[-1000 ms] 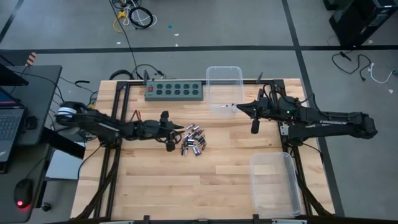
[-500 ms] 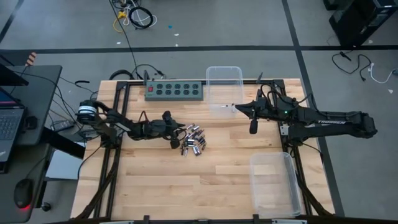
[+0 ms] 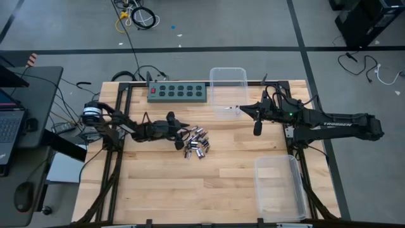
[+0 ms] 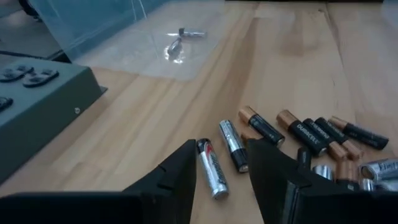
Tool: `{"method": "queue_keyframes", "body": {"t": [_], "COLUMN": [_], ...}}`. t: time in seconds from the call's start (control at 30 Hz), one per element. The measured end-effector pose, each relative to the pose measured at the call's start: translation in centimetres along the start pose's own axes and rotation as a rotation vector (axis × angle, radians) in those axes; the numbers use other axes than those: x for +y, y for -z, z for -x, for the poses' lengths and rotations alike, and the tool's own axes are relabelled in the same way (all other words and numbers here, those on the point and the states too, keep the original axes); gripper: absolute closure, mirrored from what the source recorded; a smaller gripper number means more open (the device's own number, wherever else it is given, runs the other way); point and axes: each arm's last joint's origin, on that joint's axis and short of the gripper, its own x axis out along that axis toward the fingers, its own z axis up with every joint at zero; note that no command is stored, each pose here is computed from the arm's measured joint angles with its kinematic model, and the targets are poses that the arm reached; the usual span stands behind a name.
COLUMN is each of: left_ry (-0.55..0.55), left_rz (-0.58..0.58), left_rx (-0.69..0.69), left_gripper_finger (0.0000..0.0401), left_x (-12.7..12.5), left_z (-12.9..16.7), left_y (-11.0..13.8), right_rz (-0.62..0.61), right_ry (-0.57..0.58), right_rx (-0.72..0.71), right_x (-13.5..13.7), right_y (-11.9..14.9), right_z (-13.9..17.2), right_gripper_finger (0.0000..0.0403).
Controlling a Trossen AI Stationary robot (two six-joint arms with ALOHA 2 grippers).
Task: Sort batteries
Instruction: Put the silver battery into the top transparent bin
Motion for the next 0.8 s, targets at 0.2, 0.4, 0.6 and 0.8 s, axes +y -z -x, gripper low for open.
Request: {"method": "queue_keyframes", "body": {"t": [0.2, 0.4, 0.6, 0.8], "left_ry": [-0.016, -0.063, -0.065, -0.062], "left_rz": [0.011, -0.001, -0.009, -0.014], "left_rx": [0.043, 0.066, 0.094, 0.112], "left_gripper_finger": [0.0259, 0.0258, 0.0259, 0.0259], "left_x": [-0.4, -0.3, -0.3, -0.3], "left_z": [-1.6, -2.1, -2.3, -2.5], "left_y": [0.9, 1.6, 2.3, 3.0], "right_rz": [-0.003, -0.001, -0.003, -0.003], "right_ry": [0.000, 0.005, 0.018, 0.025], "right_rx": [-0.001, -0.006, -0.008, -0.007], "right_x": [0.0, -0.1, -0.3, -0.4], "right_y": [0.0, -0.1, -0.1, -0.1], "right_z": [0.0, 0.0, 0.0, 0.0], "right_gripper_finger": [0.0400, 0.0400, 0.0400, 0.0400]}}
